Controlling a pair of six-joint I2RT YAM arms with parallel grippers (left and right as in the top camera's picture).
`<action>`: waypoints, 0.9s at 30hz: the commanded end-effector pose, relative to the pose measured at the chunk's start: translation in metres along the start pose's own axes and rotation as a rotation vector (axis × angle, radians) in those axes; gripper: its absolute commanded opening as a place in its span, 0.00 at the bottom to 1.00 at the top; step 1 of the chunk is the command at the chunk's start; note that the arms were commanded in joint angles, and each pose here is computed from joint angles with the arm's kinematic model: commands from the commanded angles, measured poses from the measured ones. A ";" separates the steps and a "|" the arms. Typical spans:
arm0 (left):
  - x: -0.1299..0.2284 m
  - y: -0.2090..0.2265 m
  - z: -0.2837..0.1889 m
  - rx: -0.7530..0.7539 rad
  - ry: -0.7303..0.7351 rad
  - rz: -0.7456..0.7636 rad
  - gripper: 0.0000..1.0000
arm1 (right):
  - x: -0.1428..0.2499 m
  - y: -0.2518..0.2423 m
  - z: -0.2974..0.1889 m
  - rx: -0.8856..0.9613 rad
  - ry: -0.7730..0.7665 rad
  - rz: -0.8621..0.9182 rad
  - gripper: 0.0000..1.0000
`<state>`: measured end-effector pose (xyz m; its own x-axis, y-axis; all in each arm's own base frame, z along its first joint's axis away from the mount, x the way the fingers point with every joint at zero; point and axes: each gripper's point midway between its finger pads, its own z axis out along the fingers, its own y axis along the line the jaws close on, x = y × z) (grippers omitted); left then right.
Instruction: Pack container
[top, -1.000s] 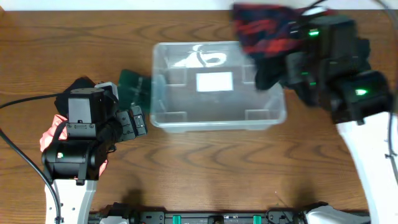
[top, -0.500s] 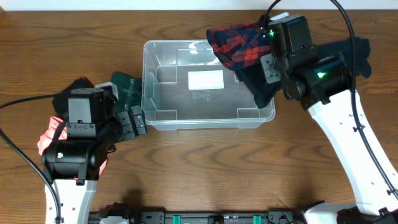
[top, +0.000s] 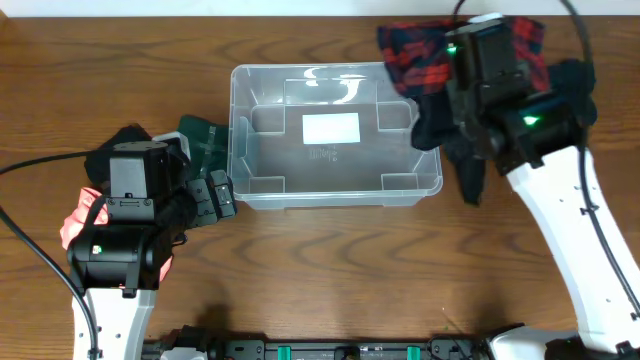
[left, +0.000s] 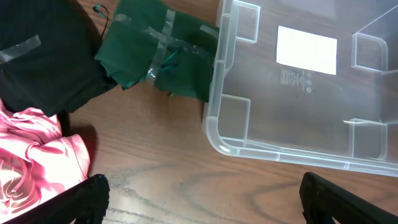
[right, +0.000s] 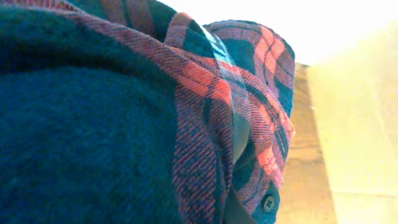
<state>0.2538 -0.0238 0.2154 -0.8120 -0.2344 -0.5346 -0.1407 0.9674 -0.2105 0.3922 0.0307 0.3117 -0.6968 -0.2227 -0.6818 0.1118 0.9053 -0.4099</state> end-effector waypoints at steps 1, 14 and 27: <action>-0.003 0.000 -0.002 -0.002 -0.008 0.002 0.98 | -0.013 -0.083 -0.038 0.194 -0.104 0.179 0.01; -0.003 0.000 -0.002 -0.001 -0.008 0.002 0.98 | 0.049 -0.207 -0.036 0.429 0.071 0.254 0.01; -0.001 0.001 -0.002 -0.003 -0.001 0.001 0.98 | 0.117 -0.151 0.064 0.278 0.368 0.264 0.01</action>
<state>0.2533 -0.0237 0.2150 -0.8132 -0.2344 -0.5327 -0.1412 0.9674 -0.2101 0.3351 -0.1541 0.2792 -0.8192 0.1229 -0.5602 0.4275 0.7820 -0.4536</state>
